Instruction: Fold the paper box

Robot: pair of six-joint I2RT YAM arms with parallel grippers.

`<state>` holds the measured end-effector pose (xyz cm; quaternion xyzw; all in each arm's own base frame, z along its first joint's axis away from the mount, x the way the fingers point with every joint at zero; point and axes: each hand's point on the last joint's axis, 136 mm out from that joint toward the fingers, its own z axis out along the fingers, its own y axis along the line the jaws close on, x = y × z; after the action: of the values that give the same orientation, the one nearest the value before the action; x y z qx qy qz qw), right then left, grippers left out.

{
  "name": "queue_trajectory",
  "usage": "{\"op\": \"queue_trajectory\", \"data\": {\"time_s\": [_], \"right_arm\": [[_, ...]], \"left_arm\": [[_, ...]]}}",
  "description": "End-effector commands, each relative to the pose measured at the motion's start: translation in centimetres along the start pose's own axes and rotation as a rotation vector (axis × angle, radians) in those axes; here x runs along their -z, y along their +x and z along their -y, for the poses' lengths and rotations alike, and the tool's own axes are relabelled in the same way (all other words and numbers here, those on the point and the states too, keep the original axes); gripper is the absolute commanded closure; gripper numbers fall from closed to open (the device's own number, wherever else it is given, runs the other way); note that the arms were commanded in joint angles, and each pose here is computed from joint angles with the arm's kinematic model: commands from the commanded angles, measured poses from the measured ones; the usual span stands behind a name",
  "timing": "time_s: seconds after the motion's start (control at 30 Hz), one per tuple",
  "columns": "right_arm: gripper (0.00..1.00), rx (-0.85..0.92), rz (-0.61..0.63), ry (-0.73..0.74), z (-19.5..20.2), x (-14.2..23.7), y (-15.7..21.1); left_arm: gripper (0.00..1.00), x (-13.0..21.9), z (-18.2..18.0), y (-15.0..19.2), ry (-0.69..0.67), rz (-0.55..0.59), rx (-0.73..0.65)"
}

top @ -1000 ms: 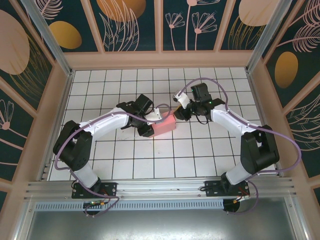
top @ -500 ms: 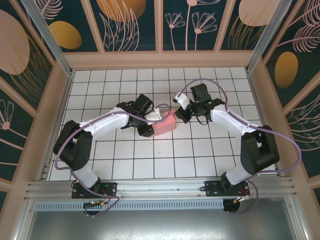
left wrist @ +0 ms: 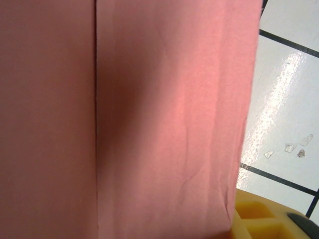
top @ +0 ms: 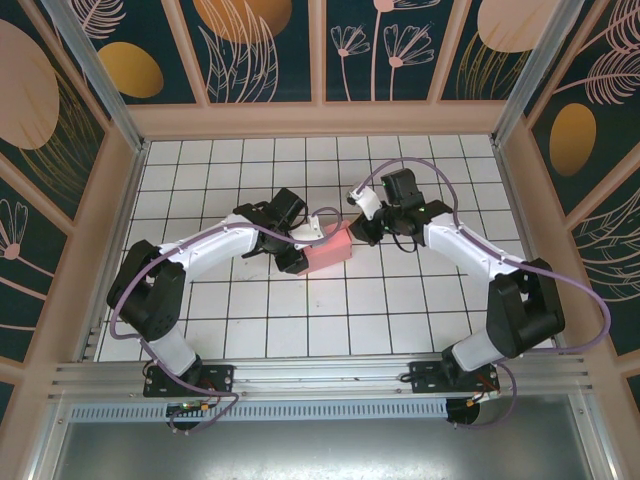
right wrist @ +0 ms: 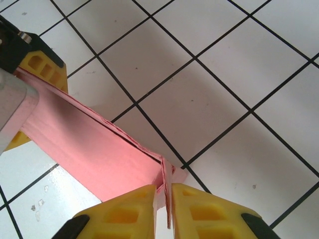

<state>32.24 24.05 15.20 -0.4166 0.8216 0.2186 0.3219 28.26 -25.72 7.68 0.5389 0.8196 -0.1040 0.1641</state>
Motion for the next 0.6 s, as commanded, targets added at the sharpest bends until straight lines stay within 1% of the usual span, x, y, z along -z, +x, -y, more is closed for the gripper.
{"op": "queue_trajectory", "data": {"time_s": [0.0, 0.07, 0.1, 0.13, 0.2, 0.37, 0.5, 0.57], "right_arm": [[0.84, -0.012, -0.002, 0.008, -0.3, 0.3, 0.3], [0.84, -0.014, -0.006, 0.009, -0.3, 0.2, 0.4], [0.86, -0.016, -0.010, 0.007, -0.3, 0.1, 0.5], [0.90, -0.017, -0.014, 0.004, -0.4, 0.1, 0.6], [1.00, -0.021, -0.018, -0.005, -0.5, 0.1, 0.6], [1.00, -0.059, -0.003, 0.034, -0.2, 0.2, -0.1], [1.00, -0.157, 0.044, 0.078, 0.1, 0.3, -0.8], [1.00, -0.197, 0.073, 0.089, 0.2, 0.3, -0.7]], "left_arm": [[0.61, -1.7, 0.9, 2.7, 0.051, -0.102, 0.019], [0.61, -1.7, 1.0, 2.6, 0.055, -0.099, 0.024], [0.61, -1.7, 1.0, 2.4, 0.058, -0.092, 0.025], [0.61, -1.7, 1.0, 2.4, 0.058, -0.089, 0.027], [0.61, -1.6, 0.9, 2.3, 0.051, -0.084, 0.029], [0.60, -1.5, 0.5, 2.1, 0.030, -0.080, 0.047], [0.61, -1.6, 0.3, 1.3, 0.031, -0.058, 0.087], [0.60, -1.9, 0.2, 1.2, 0.034, -0.066, 0.103]]}}
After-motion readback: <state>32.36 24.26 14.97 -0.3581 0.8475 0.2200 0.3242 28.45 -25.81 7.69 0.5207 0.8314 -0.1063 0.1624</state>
